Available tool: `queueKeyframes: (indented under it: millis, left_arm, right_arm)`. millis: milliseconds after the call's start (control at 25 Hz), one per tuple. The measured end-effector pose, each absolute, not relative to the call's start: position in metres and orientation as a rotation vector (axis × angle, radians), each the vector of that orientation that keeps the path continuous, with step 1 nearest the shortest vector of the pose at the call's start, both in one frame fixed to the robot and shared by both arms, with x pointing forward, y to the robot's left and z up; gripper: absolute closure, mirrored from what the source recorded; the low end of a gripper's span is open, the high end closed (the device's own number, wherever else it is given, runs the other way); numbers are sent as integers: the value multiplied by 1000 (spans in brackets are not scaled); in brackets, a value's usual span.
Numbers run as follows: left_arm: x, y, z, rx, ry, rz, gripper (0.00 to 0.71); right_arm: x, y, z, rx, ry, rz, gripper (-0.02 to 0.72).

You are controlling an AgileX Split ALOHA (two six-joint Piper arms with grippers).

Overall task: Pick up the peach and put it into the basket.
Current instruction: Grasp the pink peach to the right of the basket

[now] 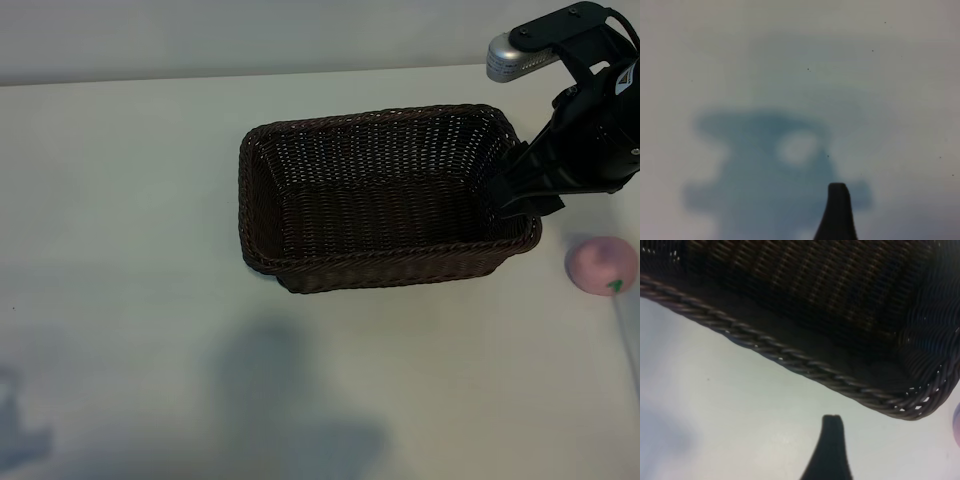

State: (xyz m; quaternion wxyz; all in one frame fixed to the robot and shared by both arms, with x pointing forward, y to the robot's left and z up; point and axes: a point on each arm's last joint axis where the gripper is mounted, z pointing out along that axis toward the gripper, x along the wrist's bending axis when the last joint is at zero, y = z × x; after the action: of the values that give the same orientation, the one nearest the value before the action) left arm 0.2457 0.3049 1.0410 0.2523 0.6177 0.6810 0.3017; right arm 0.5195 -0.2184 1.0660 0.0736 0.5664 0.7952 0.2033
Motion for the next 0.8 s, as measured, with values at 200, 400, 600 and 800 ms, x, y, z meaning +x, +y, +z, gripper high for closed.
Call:
queueKeyframes:
  millis: [200,400,600,800]
  left_arm:
    - [245,305,1041,1679,1850,822,115]
    - [240,304,1041,1653,1824,853,115]
    - [227,303,1041,1595,1762,921,116]
    - [225,303,1041,1587,1750,930,116]
  right_arm:
    - [520,-218,1066,1702,2387,617,108]
    - [520,-218,1066,1711,2382,618,108]
    - [520,-218,1066,1755,2350,629,108]
    - [521,-220,1066,1778,2315,618,108]
